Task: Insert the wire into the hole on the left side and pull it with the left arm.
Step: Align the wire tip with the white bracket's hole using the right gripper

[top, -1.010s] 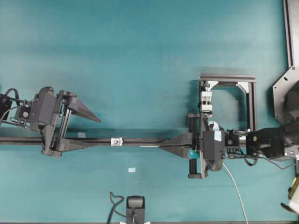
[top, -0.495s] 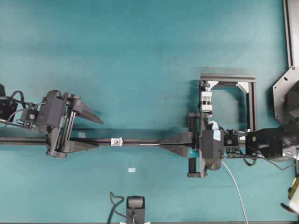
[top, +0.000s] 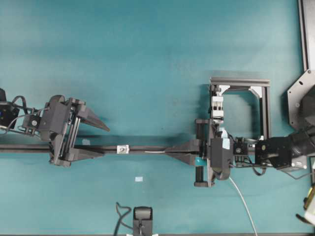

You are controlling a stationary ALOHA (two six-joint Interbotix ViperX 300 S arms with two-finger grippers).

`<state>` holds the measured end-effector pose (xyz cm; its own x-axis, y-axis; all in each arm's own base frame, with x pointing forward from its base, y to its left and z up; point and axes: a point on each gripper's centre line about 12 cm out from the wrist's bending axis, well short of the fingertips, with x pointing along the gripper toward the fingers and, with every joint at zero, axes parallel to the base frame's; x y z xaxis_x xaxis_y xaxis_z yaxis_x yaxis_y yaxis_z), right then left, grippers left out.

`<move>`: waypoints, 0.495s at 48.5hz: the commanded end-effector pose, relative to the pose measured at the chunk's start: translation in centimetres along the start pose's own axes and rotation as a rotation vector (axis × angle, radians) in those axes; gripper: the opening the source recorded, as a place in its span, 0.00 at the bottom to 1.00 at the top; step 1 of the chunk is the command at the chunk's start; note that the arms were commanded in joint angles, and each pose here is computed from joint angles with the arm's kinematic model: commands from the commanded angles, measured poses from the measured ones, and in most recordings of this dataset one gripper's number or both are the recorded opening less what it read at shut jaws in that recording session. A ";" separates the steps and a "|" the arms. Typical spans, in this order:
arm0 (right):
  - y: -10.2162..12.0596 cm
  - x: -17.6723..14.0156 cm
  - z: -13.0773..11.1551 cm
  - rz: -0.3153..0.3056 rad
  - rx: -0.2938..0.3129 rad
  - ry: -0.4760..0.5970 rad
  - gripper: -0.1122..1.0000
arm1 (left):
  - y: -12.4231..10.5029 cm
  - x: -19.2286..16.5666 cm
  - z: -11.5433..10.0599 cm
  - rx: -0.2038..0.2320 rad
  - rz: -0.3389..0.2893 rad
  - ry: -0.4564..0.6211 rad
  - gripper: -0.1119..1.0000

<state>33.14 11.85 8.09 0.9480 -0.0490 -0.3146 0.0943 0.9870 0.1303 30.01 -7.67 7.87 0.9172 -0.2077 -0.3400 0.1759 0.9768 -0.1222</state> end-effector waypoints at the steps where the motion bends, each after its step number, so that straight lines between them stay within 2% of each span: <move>1: 0.0 0.3 0.6 -0.005 0.012 -0.022 0.12 | -0.2 0.1 0.8 0.000 -0.006 -0.032 0.80; 24: -0.5 1.2 0.7 -0.028 0.016 -0.027 0.12 | -0.2 0.2 0.8 0.000 -0.006 -0.033 0.80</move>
<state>33.90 11.41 7.76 0.9473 -0.0692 -0.3127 0.1140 0.9853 0.1274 30.07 -7.66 7.90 0.9180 -0.2066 -0.3386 0.1746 0.9770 -0.1227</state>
